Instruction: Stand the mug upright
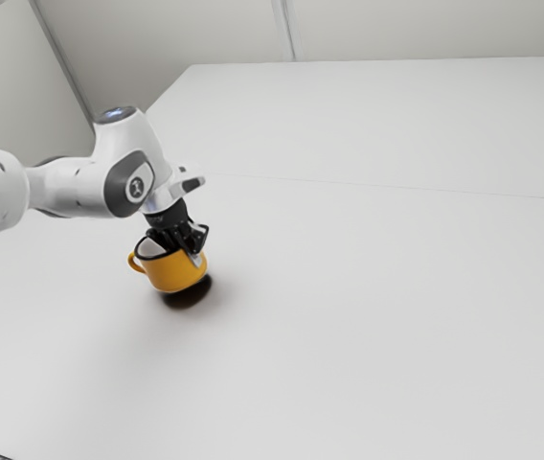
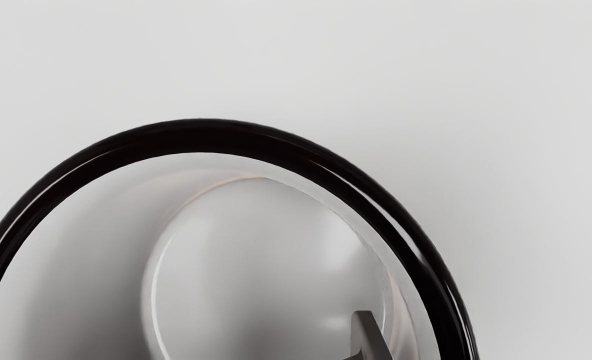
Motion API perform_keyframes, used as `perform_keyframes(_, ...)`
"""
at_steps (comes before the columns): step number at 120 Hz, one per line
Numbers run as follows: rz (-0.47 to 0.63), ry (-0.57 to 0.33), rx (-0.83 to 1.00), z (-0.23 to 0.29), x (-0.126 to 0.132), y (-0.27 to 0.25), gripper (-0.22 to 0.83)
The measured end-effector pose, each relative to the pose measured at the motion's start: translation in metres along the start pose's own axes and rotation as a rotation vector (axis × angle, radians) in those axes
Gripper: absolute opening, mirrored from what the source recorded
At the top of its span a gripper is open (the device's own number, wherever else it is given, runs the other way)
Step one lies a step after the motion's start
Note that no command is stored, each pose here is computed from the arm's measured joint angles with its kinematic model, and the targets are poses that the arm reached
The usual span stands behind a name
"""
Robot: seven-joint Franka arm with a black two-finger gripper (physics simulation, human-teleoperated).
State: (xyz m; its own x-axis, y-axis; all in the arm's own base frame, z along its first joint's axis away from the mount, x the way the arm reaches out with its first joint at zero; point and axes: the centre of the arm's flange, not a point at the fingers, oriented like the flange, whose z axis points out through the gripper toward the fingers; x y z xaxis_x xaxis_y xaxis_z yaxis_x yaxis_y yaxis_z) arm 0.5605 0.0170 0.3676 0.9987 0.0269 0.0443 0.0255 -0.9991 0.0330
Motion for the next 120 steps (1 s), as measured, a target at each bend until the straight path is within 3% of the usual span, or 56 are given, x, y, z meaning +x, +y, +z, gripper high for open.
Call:
perform_keyframes(52,-0.014,0.003,0.03,0.04,0.002,0.005,-0.15)
perform_keyframes(71,0.009,0.005,0.012,0.039,0.002,0.021,0.2)
perform_keyframes(83,0.015,0.016,0.007,0.03,0.002,0.022,0.35)
perform_keyframes(99,0.013,0.061,0.001,-0.006,0.002,0.016,0.48)
perform_keyframes(120,0.057,0.125,0.032,-0.06,0.009,0.019,0.55)
